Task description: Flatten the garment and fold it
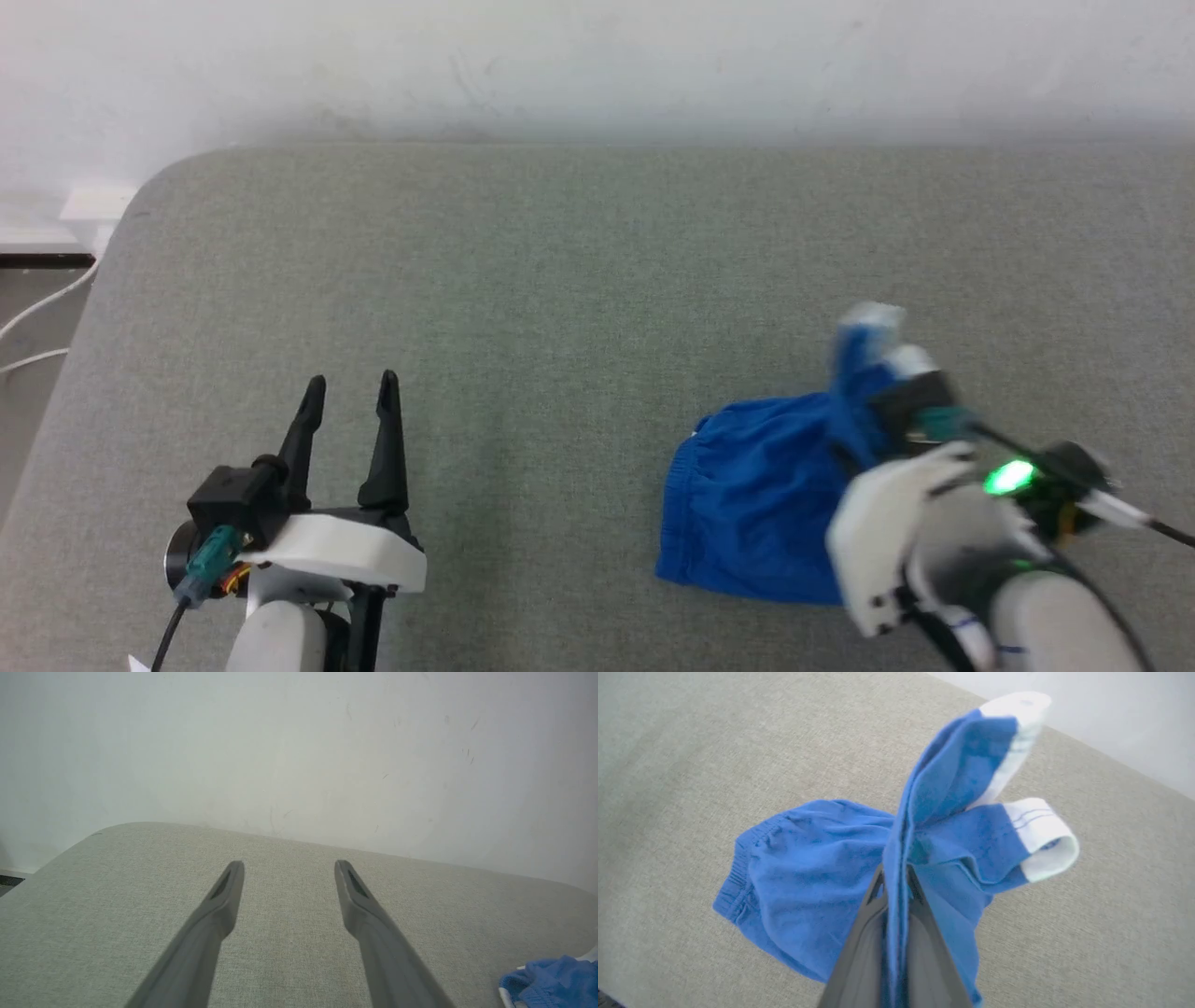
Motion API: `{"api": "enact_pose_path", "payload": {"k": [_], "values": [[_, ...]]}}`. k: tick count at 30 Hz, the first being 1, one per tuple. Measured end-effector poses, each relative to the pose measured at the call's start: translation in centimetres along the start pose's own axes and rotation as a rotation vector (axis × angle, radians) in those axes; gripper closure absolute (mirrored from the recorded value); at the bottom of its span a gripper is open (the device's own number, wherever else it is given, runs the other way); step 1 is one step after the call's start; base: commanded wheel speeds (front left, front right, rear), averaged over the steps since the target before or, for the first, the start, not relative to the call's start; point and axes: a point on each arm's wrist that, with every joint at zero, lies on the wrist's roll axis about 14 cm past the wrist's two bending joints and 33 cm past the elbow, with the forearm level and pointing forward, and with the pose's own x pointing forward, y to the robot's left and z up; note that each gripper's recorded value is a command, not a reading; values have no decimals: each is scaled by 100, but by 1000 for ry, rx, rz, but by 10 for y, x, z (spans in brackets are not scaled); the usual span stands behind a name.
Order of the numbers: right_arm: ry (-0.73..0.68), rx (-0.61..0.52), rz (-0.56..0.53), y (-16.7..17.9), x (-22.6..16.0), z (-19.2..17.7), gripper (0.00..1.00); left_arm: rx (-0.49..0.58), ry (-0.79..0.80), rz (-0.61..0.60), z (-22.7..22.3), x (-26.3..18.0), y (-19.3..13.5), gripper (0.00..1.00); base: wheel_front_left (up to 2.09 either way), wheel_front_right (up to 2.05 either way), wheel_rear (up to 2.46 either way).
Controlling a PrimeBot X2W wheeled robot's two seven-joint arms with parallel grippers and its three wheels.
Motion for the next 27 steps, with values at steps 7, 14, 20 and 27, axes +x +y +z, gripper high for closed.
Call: {"api": "enact_pose_path", "payload": {"k": [7,14,20,27], "values": [[119,-135,200,62,28,-15,100,0,2,16,0,0,6,0,0,0,0],[186,-131,314,94,44,-30,0,2,7,35,-2,-2,14,0,0,0,0],[32,-37,386,110,39,1,0,0,3,33,0,-1,13,0,0,0,0],[-430,165,303,66,13,89,0,-5,-11,13,4,2,5,0,0,0,0]]}}
